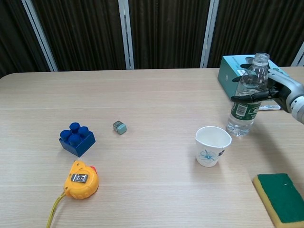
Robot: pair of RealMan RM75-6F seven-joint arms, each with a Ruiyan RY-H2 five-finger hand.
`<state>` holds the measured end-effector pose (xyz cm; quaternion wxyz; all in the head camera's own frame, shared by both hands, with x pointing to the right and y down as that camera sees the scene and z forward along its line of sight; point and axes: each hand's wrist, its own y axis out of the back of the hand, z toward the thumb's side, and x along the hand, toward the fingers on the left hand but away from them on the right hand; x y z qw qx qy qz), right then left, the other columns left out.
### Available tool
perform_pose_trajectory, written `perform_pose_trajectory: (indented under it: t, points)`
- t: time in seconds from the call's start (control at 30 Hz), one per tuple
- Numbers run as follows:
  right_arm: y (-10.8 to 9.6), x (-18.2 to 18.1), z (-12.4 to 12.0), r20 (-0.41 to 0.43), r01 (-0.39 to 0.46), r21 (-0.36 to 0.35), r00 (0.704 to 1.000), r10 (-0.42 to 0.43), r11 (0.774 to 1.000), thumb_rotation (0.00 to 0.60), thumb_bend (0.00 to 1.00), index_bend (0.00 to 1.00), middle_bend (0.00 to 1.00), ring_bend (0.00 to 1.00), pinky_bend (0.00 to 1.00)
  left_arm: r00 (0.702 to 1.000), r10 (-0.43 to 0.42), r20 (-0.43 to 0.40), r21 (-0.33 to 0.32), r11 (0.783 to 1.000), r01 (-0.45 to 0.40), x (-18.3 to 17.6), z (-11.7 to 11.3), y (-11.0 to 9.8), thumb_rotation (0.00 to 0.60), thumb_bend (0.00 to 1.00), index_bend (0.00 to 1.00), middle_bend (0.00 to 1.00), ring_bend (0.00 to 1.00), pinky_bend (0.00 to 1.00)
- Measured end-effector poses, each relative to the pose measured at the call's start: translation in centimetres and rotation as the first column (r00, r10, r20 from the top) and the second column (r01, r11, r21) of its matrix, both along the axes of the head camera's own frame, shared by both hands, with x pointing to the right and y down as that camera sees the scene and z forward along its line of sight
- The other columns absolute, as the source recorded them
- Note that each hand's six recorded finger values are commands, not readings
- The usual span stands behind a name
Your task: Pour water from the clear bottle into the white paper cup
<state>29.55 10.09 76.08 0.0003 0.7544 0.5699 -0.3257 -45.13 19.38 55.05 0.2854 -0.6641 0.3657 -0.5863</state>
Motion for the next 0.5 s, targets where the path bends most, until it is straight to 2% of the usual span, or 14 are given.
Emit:
perform_pose_trajectory:
  t: [0.07,0.2,0.37,0.5]
  points:
    - [0.2,0.1,-0.1,0.004,0.014,-0.013,1.0,-0.014,1.0,0.6,0.0,0.0,0.0,0.0,0.0,1.0,0.002,-0.003,0.002,1.0,-0.002,0.0,-0.1,0.0,0.6,0.0,0.0,0.0,0.0,0.0]
    - [0.5,0.4,-0.2,-0.009,0.052,-0.052,0.999,-0.053,0.997,0.6,0.0,0.0,0.0,0.0,0.0,1.0,0.007,-0.01,0.006,1.0,-0.007,0.2,-0.3,0.1,0.6,0.0,0.0,0.0,0.0,0.0]
    - [0.9,1.4,-0.9,-0.083,0.113,-0.091,0.989,-0.121,0.989,0.6,0.0,0.0,0.0,0.0,0.0,1.0,0.008,-0.018,0.015,1.0,-0.008,0.1,-0.8,0.2,0.6,0.0,0.0,0.0,0.0,0.0]
    - [1.2,2.5,-1.8,-0.168,0.163,-0.1,0.97,-0.178,0.982,0.6,0.0,0.0,0.0,0.0,0.0,0.999,0.011,-0.03,0.025,1.0,-0.011,0.2,-1.2,0.2,0.6,0.0,0.0,0.0,0.0,0.0]
